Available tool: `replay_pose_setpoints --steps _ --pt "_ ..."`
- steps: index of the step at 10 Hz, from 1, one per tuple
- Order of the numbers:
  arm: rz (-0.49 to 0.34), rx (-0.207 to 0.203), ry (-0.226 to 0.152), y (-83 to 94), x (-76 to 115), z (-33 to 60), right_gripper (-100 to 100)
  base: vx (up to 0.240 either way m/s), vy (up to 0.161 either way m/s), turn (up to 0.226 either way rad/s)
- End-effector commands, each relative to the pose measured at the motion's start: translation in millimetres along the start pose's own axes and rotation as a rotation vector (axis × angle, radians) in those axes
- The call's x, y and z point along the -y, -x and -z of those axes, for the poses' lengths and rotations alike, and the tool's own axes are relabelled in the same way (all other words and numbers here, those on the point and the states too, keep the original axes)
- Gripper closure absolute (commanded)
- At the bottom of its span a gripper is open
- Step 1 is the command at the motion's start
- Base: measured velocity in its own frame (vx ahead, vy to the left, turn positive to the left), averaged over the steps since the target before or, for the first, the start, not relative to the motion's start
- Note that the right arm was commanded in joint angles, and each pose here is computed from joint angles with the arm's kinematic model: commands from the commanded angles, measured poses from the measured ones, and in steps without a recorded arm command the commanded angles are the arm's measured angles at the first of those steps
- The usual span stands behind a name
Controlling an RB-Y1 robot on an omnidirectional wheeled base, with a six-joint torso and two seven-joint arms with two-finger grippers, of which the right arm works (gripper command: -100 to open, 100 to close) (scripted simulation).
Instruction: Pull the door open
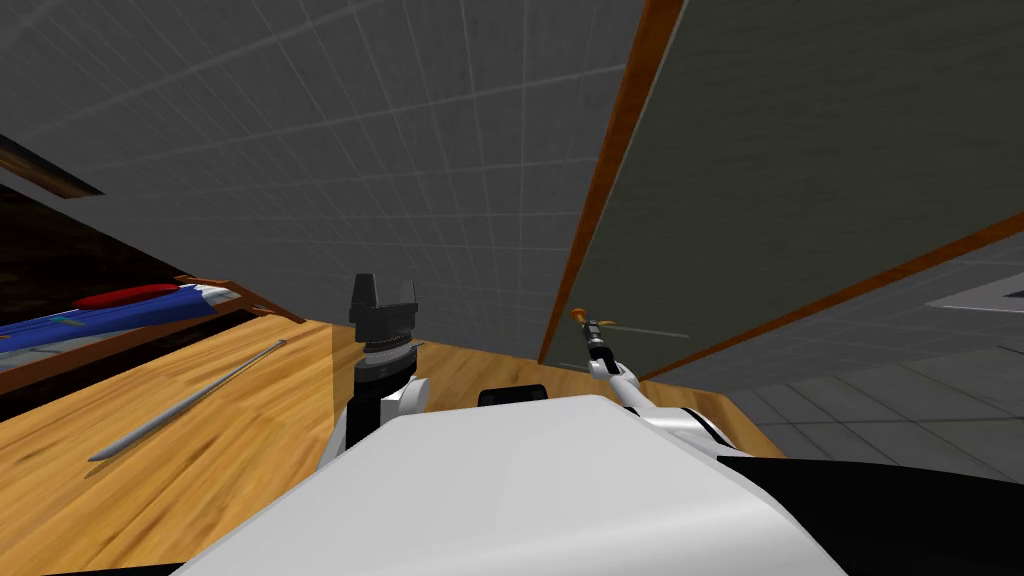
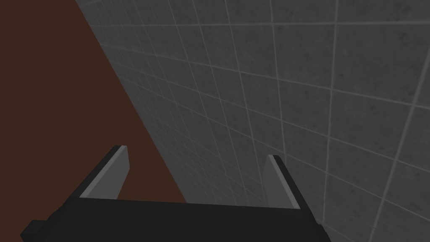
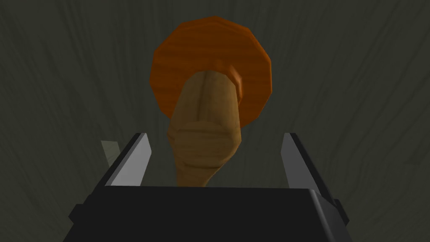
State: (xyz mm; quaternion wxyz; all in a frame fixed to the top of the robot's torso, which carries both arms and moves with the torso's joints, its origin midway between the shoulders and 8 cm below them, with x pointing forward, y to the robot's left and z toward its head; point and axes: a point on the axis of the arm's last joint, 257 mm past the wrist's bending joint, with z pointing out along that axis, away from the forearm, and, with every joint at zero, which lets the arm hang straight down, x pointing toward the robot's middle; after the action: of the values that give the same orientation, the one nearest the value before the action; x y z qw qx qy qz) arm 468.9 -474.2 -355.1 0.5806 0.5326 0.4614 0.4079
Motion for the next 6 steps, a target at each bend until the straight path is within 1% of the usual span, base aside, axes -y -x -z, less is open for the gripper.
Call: replay_pose_setpoints --steps 1,2,6 --pt "0.000 0.000 0.000 0.0 0.0 0.0 -100 0.041 -0.004 -0.005" --pt "0.000 0.000 0.000 0.0 0.0 0.0 100 0.000 0.000 0.000" --pt "0.000 0.000 0.000 0.0 0.0 0.0 100 -0.008 -0.001 0.002"
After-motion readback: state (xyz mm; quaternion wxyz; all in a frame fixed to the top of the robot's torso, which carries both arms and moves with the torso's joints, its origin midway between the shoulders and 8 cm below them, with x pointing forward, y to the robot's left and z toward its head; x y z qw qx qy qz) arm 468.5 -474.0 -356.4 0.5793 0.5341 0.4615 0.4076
